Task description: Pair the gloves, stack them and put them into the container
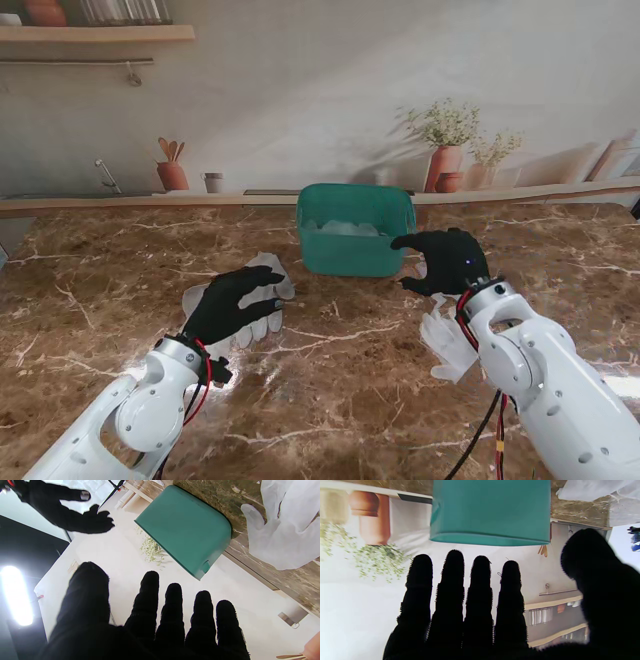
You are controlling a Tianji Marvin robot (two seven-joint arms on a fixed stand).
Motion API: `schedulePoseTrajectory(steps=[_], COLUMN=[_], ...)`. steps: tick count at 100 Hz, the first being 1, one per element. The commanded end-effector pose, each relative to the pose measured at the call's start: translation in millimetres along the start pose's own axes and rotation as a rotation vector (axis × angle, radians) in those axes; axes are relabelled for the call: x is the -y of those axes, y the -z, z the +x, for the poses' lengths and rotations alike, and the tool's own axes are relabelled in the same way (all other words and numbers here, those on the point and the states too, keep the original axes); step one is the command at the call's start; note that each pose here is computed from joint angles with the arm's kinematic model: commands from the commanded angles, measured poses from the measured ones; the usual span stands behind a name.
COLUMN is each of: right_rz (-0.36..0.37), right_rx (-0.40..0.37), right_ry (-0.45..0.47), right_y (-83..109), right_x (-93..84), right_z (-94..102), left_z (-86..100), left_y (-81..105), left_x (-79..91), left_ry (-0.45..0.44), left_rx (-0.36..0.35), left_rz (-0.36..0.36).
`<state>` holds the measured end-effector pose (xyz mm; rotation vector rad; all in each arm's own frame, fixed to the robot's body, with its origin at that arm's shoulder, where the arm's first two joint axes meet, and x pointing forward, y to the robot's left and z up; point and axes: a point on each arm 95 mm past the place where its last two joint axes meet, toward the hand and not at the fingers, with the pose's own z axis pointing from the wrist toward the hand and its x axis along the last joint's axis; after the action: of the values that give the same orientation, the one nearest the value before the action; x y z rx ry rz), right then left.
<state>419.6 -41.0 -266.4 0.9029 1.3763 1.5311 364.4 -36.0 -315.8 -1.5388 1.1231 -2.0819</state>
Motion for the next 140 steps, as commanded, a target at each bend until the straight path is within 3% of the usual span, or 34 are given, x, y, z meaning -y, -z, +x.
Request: schedulePoseTrajectory(steps=[1, 28, 83, 114, 140], right_rz=[0.049, 0.1, 0.132, 0.151, 0.244], right_rx=[0.044, 0.152, 0.332, 0.507, 0.664], right_ry=[-0.014, 0.003, 0.109, 0.263, 0.315], right_y=[20.7, 52.2, 72.8, 85.4, 95.3], right_x=[18.8, 39.0, 45.8, 50.3, 73.6], right_z=[0.0, -9.4, -33.1, -35.8, -37.0], left_z=[-0.1, -1.2, -11.9, -14.9, -15.8], left_y=[-2.0, -4.8, -6.5, -7.3, -5.8], left_x=[-0.7, -0.5, -5.7, -0.5, 1.7], left_ry=[0.005, 0.02, 0.055, 0.054, 0.065], left_rx=[-0.012, -0.046, -0.049, -0.075, -0.082], left_rz=[0.003, -0.004, -0.022, -0.017, 0.003])
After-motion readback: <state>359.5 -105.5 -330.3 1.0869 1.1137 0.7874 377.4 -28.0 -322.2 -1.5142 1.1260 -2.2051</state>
